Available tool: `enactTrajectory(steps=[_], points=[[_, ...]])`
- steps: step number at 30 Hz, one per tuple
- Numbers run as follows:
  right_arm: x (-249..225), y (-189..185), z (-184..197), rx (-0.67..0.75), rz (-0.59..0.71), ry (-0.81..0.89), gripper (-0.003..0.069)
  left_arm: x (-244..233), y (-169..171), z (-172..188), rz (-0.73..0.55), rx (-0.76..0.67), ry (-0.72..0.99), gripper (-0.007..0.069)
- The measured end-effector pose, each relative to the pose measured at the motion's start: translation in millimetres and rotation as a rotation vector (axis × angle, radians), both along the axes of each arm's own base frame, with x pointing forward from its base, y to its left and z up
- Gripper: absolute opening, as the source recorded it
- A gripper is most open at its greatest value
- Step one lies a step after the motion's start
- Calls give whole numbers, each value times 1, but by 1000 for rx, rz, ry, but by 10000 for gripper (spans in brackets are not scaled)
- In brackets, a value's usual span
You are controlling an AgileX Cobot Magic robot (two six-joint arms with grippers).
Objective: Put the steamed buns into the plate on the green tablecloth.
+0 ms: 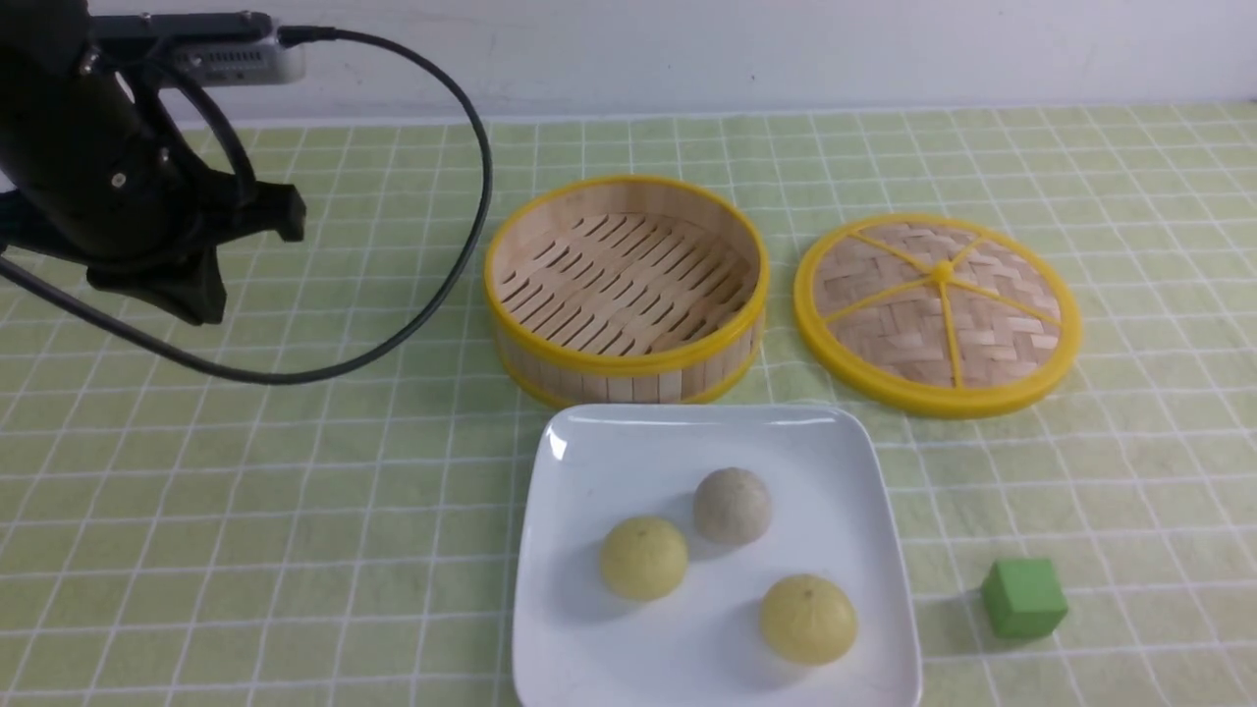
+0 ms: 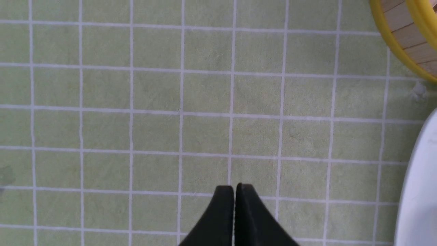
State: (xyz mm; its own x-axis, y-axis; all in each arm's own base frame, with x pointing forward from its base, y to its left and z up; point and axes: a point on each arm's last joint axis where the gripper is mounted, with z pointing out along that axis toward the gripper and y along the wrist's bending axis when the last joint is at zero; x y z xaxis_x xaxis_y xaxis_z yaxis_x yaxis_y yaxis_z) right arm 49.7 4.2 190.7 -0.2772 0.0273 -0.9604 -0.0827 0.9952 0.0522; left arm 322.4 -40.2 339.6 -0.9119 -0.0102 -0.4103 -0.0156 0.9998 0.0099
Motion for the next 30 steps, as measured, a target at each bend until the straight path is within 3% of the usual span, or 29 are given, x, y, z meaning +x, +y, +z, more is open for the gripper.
enactTrajectory(steps=[2,7,13,18,21,26,30], points=[[1,-2,-19,-7,-40,75,38,-13,3,18,0,3,-56,31],[1,-3,-19,-9,-68,56,42,-42,9,51,3,11,-151,31],[2,-5,-19,-10,-92,50,47,-125,20,93,-38,13,-274,32],[2,-5,-19,-10,-95,49,54,-185,19,66,-121,-61,-264,24],[2,-5,-19,-9,-96,48,57,-214,11,23,-228,-153,-218,17],[2,-5,-19,-9,-96,49,64,-234,4,-21,-291,-263,-379,16],[2,-5,-19,-10,-96,48,71,-239,4,-42,-178,-406,-653,16]])
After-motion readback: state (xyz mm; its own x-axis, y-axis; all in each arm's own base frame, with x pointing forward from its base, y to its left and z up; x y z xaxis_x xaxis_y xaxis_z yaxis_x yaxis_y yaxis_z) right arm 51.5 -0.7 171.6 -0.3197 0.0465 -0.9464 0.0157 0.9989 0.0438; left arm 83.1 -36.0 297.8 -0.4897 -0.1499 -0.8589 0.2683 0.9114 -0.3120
